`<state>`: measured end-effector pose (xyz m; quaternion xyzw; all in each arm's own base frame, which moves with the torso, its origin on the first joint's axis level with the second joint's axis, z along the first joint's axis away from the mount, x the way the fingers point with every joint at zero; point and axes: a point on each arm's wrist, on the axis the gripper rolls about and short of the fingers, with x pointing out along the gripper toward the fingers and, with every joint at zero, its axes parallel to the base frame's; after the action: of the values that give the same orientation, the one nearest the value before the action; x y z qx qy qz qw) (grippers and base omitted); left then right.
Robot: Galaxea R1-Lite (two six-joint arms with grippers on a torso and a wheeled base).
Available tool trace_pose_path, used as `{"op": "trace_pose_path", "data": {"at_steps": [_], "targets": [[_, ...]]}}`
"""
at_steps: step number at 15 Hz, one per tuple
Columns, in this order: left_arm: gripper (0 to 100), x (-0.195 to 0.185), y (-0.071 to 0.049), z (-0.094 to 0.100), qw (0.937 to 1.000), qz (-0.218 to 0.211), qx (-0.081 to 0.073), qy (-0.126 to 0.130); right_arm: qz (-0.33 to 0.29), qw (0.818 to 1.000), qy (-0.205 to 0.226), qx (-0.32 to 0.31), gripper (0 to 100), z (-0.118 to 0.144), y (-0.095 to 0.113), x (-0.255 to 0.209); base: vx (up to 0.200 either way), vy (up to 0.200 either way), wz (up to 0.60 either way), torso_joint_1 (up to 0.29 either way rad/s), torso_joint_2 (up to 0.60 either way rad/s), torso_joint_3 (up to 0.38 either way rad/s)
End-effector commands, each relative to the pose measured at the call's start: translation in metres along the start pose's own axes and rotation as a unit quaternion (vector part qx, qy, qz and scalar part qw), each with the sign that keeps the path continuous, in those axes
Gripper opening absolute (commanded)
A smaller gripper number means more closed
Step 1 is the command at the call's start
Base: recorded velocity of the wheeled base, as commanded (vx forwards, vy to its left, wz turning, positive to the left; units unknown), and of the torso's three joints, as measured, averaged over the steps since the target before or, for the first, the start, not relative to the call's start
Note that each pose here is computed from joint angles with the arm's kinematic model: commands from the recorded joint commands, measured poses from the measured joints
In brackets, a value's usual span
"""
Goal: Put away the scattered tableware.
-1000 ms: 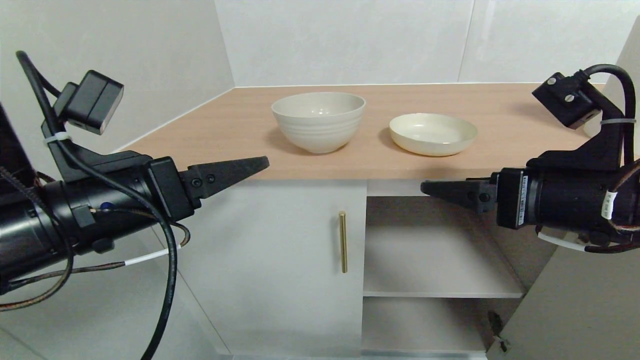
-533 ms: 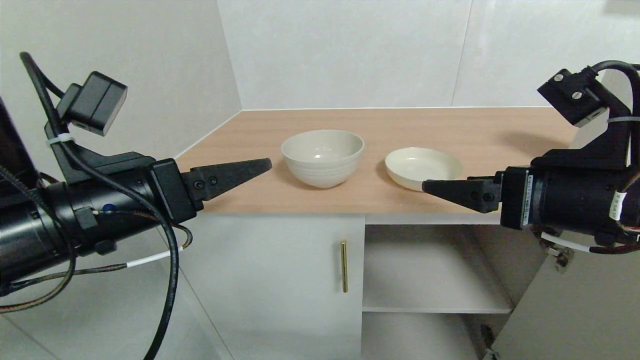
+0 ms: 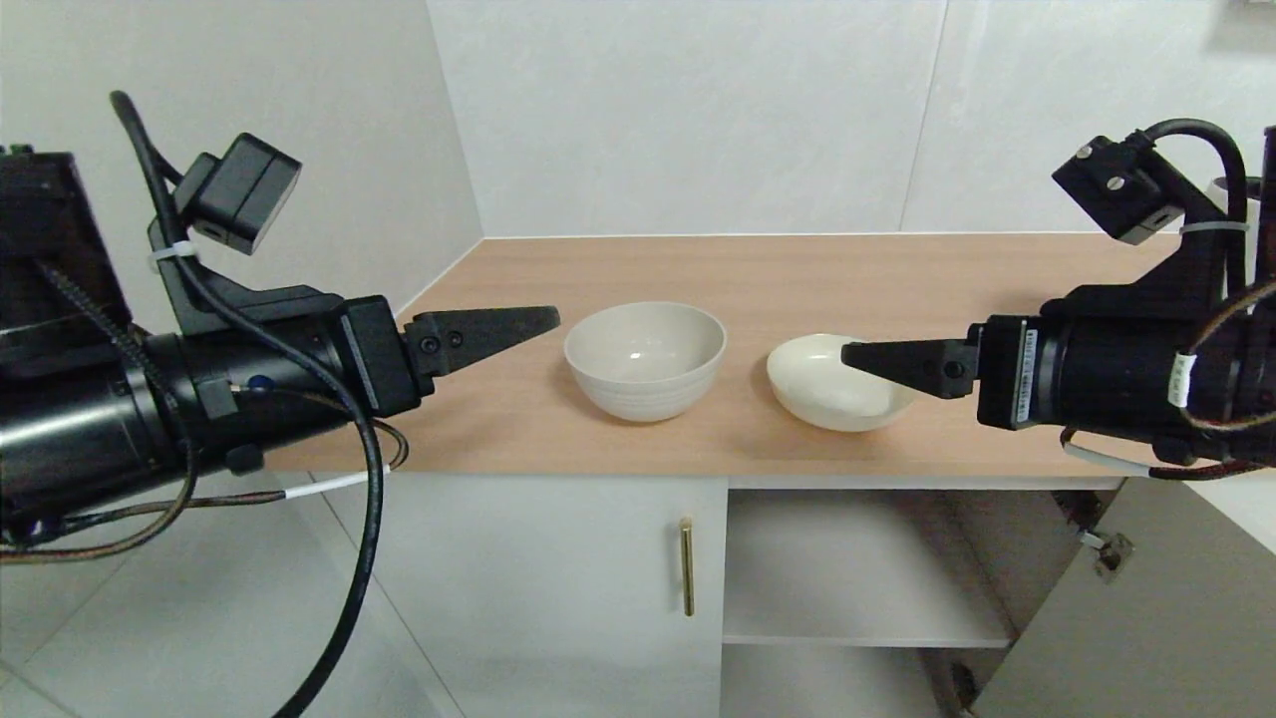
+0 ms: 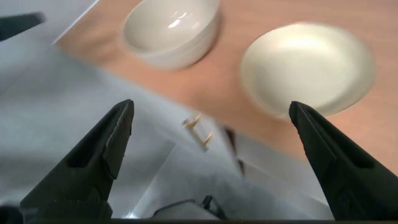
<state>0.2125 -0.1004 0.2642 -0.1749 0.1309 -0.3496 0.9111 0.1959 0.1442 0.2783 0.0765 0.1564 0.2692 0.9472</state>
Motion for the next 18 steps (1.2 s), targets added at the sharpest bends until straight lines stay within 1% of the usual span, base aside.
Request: {"op": "trace_pose_path", "data": {"at_steps": [1, 3, 4, 5, 6, 7, 8, 10, 11, 12, 14, 18], "targets": [[100, 0.021, 0.001, 0.026, 0.9989, 0.021, -0.016, 0.037, -0.093, 0.995, 0.02, 0.008, 100, 0.005, -0.018, 0.039, 0.0, 0.0, 0.0, 0.0, 0.0, 0.0], [100, 0.034, 0.004, 0.033, 0.9956, 0.043, -0.031, 0.077, -0.128, 0.991, 0.02, 0.032, 100, 0.006, -0.023, 0.054, 0.0, 0.0, 0.0, 0.0, 0.0, 0.0], [100, 0.037, 0.005, 0.035, 0.9945, 0.056, -0.031, 0.084, -0.133, 0.99, 0.022, 0.039, 100, 0.005, -0.026, 0.058, 0.0, 0.0, 0.0, 0.0, 0.0, 0.0], [100, 0.04, 0.007, 0.034, 0.9932, 0.074, -0.026, 0.086, -0.142, 0.989, 0.023, 0.041, 100, 0.004, -0.03, 0.061, 0.0, 0.0, 0.0, 0.0, 0.0, 0.0], [100, 0.052, 0.015, 0.028, 0.9877, 0.132, -0.009, 0.084, -0.164, 0.986, 0.02, 0.04, 100, 0.003, -0.033, 0.067, 0.0, 0.0, 0.0, 0.0, 0.0, 0.0], [100, 0.057, 0.017, 0.026, 0.9847, 0.153, -0.001, 0.083, -0.171, 0.984, 0.019, 0.039, 100, 0.003, -0.033, 0.069, 0.0, 0.0, 0.0, 0.0, 0.0, 0.0], [100, 0.072, 0.02, 0.019, 0.9771, 0.197, 0.012, 0.081, -0.18, 0.983, 0.015, 0.04, 100, 0.004, -0.034, 0.07, 0.0, 0.0, 0.0, 0.0, 0.0, 0.0], [100, 0.087, 0.023, 0.014, 0.9788, 0.195, 0.015, 0.062, -0.182, 0.982, 0.007, 0.043, 100, 0.006, -0.036, 0.069, 0.0, 0.0, 0.0, 0.0, 0.0, 0.0], [100, 0.093, 0.027, 0.011, 0.9788, 0.196, 0.015, 0.059, -0.182, 0.982, 0.002, 0.044, 100, 0.007, -0.037, 0.069, 0.0, 0.0, 0.0, 0.0, 0.0, 0.0], [100, 0.105, 0.032, 0.005, 0.9773, 0.206, 0.011, 0.047, -0.184, 0.982, -0.003, 0.046, 100, 0.008, -0.038, 0.069, 0.0, 0.0, 0.0, 0.0, 0.0, 0.0], [100, 0.114, 0.035, -0.002, 0.9766, 0.208, 0.006, 0.053, -0.185, 0.982, -0.003, 0.046, 100, 0.008, -0.039, 0.07, 0.0, 0.0, 0.0, 0.0, 0.0, 0.0], [100, 0.123, 0.041, -0.009, 0.9755, 0.21, 0.004, 0.064, -0.186, 0.982, -0.004, 0.047, 100, 0.008, -0.04, 0.069, 0.0, 0.0, 0.0, 0.0, 0.0, 0.0]]}}
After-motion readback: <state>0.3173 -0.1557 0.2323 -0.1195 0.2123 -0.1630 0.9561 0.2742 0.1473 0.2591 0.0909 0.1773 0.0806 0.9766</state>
